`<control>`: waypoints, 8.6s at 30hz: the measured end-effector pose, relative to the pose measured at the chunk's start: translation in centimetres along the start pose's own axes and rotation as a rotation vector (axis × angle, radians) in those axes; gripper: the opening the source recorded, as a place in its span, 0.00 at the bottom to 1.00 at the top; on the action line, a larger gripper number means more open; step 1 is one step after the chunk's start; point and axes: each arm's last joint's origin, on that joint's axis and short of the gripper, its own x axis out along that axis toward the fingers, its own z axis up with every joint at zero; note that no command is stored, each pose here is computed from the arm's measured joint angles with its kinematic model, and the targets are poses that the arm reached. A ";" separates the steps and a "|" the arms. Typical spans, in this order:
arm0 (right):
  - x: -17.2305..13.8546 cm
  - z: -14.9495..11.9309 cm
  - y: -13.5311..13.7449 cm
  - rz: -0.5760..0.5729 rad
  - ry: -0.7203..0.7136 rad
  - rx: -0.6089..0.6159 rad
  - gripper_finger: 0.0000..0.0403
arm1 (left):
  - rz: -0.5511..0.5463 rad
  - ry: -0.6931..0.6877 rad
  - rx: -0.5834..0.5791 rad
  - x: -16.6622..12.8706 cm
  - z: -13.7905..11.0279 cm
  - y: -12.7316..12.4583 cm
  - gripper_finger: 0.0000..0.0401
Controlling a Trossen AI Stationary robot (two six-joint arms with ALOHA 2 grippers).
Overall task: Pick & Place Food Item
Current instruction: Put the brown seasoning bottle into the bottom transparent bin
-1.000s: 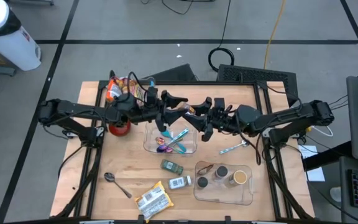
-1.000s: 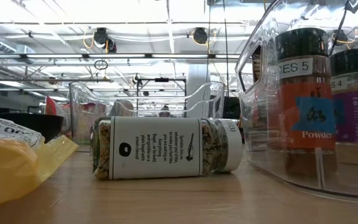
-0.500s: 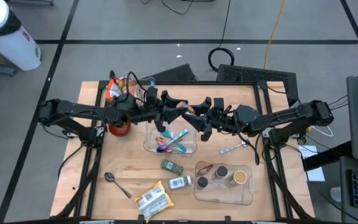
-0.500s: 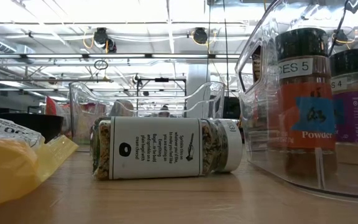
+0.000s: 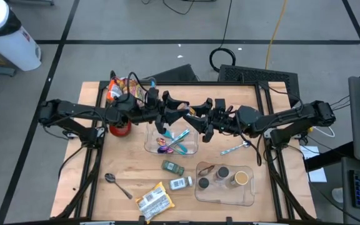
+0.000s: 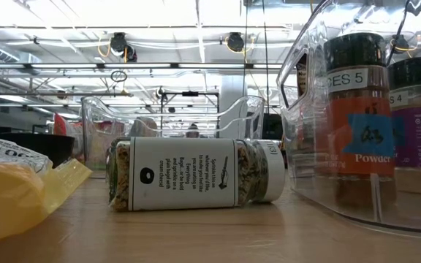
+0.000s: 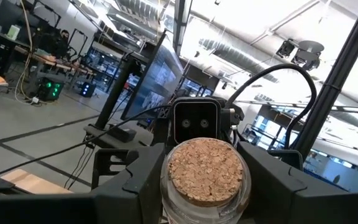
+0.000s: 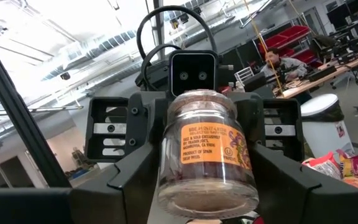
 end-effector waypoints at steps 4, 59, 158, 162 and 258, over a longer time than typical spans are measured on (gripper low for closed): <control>0.0 0.0 0.0 0.001 0.000 -0.001 0.54 | 0.000 0.000 0.007 0.0 0.0 0.0 0.45; -0.5 0.9 -4.8 0.239 0.474 0.120 0.67 | 0.087 0.581 0.255 0.3 4.0 -0.7 0.45; 1.5 -0.4 -8.8 0.035 0.470 0.545 0.64 | 0.341 1.053 0.644 2.1 4.3 -1.7 0.45; 1.8 -0.9 -9.1 0.036 0.468 0.553 0.67 | 0.350 1.146 0.645 3.2 3.6 -1.4 0.45; 2.2 -1.7 -9.1 -0.055 0.401 0.614 0.45 | 0.423 1.184 0.752 5.9 1.3 0.1 0.52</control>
